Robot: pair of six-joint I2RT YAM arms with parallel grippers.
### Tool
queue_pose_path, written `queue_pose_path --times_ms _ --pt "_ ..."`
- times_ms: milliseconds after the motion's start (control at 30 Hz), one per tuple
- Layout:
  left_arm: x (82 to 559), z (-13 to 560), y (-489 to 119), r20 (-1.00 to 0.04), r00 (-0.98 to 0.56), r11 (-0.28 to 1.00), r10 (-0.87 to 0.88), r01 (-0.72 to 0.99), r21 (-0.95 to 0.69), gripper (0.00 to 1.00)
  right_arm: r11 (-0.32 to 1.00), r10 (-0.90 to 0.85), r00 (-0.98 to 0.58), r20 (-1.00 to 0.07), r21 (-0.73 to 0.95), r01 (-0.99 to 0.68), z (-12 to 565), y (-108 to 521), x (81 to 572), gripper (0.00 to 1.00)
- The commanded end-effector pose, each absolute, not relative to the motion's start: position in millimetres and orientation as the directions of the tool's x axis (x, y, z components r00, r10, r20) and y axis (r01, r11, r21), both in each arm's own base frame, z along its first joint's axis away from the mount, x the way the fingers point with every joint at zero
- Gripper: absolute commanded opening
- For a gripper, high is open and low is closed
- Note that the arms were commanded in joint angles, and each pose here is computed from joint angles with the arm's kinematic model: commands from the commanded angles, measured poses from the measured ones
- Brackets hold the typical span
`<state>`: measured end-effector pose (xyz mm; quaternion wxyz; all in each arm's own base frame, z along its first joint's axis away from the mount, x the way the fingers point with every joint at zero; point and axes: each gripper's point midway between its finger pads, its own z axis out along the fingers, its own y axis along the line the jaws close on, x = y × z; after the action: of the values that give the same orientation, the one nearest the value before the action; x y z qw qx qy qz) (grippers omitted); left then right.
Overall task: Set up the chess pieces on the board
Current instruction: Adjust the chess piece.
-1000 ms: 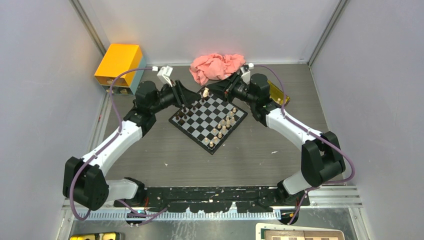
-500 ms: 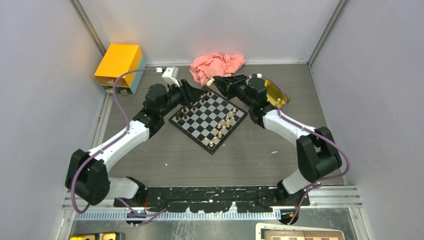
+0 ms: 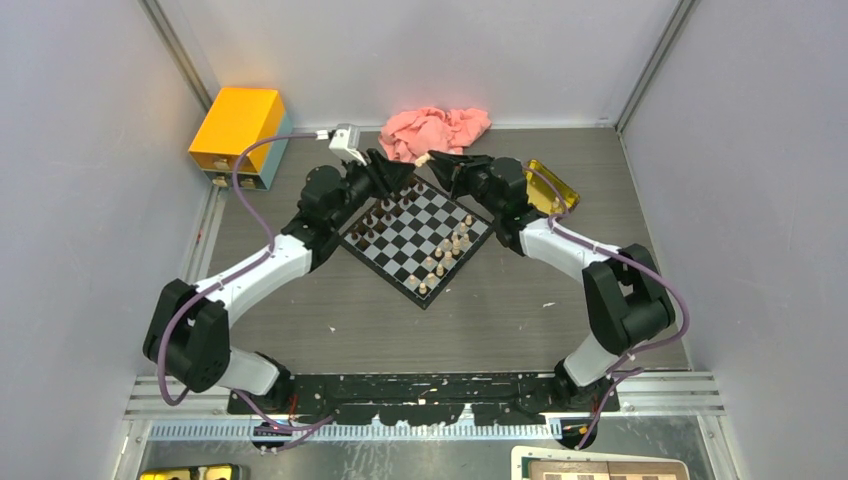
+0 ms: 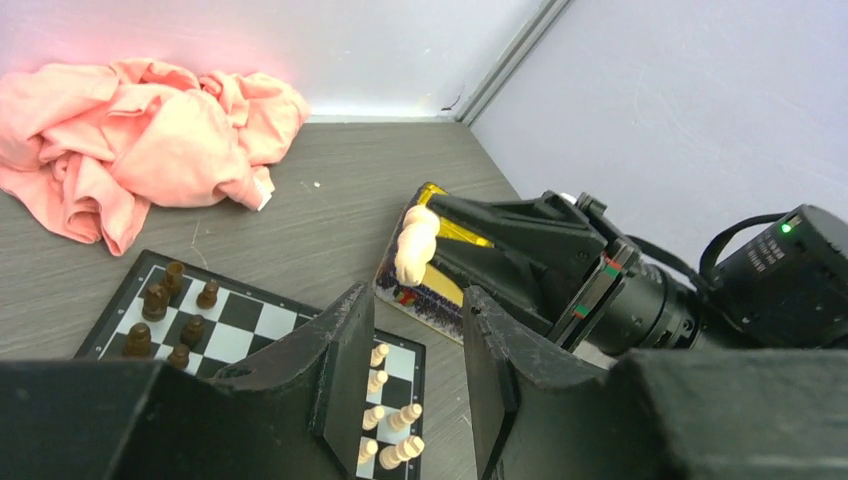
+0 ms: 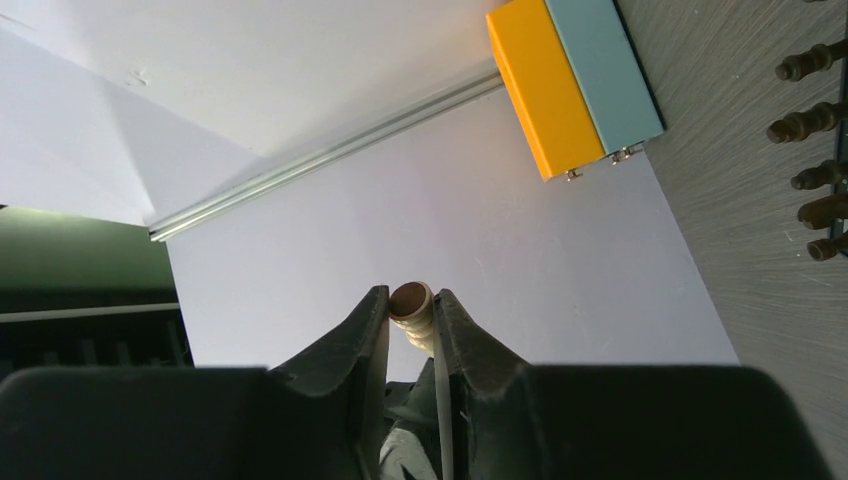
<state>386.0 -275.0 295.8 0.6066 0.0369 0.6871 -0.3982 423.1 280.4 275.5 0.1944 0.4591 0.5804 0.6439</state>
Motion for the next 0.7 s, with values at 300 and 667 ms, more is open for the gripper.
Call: queue_pose_path --times_ms 300,667 --pt "397.9 333.7 -284.9 -0.853 -0.184 0.641 -0.489 0.587 -0.494 0.39 -0.313 0.749 -0.539 0.385 0.923 0.225 296.6 287.5 426.8 0.01" --pt "398.6 324.1 -287.6 -0.856 -0.204 0.642 -0.475 0.586 -0.495 0.40 -0.321 0.738 -0.555 0.384 0.923 0.212 305.9 291.3 426.7 0.01"
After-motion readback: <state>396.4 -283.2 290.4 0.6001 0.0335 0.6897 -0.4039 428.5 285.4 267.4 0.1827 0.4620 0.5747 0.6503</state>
